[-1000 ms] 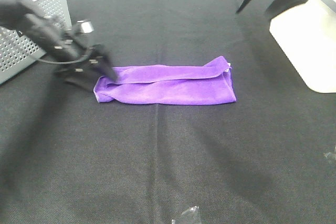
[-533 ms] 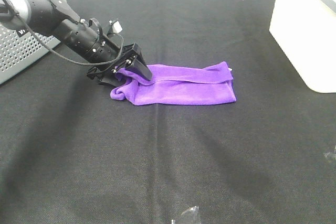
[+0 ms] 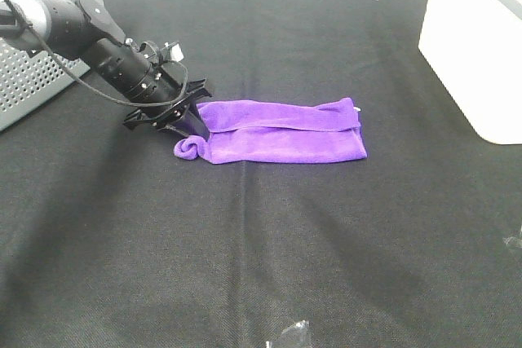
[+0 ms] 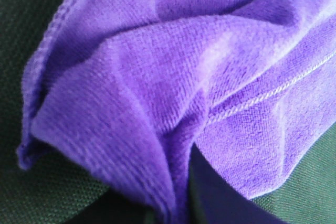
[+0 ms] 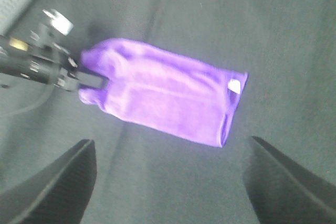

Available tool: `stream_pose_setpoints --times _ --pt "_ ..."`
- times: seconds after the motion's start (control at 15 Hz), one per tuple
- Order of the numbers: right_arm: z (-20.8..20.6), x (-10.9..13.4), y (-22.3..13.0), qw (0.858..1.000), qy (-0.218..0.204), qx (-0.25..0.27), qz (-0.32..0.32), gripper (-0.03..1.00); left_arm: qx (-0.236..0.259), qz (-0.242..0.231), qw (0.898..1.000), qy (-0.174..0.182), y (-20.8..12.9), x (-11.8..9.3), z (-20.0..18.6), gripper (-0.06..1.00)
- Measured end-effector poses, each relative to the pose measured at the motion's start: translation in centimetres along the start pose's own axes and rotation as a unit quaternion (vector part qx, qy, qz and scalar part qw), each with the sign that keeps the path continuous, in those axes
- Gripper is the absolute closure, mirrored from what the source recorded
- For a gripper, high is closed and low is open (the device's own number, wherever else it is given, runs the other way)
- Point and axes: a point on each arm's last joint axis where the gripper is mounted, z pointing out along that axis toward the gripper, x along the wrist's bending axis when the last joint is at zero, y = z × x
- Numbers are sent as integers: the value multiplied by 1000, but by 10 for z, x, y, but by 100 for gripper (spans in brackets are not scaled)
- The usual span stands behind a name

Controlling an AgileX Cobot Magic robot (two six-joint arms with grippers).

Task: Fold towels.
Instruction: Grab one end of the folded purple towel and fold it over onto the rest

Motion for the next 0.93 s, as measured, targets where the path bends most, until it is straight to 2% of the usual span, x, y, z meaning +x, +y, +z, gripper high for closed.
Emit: stream_pose_setpoints --times 0.13,0.27,0.33,0.47,0.6,0.73,0.93 --pt "-22 7 -3 1000 0 -21 1 23 12 10 1000 7 -2 0 -2 89" --pt "-29 10 -14 1000 0 -18 3 23 48 33 998 26 -7 3 -15 89" --pt "-28 10 -24 1000 0 -5 9 23 64 32 997 33 -9 10 -25 89" --pt "-29 10 -42 1000 -2 14 15 23 85 20 995 55 -12 40 -53 89" --pt "-30 9 -56 999 -6 29 18 23 85 23 992 88 -13 57 -79 89" --pt "-29 9 -61 999 -8 37 19 23 65 39 992 96 -10 44 -98 89" --pt "-28 8 -61 999 -9 38 19 23 40 96 990 96 -3 -7 -105 89"
